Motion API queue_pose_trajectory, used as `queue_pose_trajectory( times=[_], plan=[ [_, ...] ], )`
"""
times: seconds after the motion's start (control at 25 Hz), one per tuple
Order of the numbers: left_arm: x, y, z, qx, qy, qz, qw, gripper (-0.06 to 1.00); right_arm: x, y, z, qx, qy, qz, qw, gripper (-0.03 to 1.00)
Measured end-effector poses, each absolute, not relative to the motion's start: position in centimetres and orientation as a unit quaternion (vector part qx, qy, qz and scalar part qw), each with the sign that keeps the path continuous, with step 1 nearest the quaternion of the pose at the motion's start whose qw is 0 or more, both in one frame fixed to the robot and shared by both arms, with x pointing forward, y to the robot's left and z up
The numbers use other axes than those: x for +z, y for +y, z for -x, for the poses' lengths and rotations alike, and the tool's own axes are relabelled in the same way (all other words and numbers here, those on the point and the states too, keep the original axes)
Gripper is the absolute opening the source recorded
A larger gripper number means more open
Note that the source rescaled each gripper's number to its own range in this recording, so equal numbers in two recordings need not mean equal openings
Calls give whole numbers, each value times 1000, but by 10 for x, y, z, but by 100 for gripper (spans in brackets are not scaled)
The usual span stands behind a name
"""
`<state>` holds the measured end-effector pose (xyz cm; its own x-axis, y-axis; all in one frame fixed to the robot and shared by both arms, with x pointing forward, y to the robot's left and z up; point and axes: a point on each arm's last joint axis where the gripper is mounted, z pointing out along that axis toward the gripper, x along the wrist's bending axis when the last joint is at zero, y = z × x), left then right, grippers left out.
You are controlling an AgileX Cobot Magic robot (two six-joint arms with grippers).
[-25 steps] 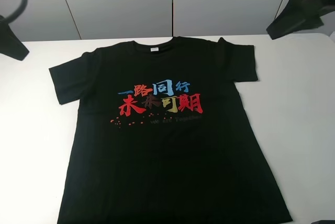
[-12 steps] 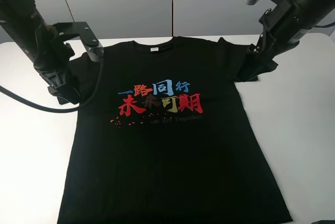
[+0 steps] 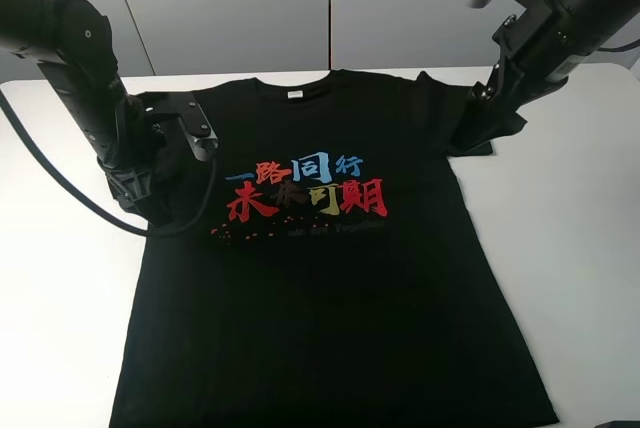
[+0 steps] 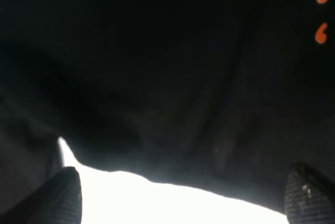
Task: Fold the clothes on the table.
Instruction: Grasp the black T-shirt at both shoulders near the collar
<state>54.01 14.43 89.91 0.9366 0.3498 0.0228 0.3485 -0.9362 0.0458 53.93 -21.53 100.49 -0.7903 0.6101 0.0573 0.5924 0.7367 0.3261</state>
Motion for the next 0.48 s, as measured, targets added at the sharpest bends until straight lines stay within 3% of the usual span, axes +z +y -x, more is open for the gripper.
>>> queue_pose_trajectory(
  times=[0.48],
  plan=[
    [894, 129, -534, 30, 126, -991, 9, 100, 1005, -215, -541, 169, 930, -324, 35, 100]
  ],
)
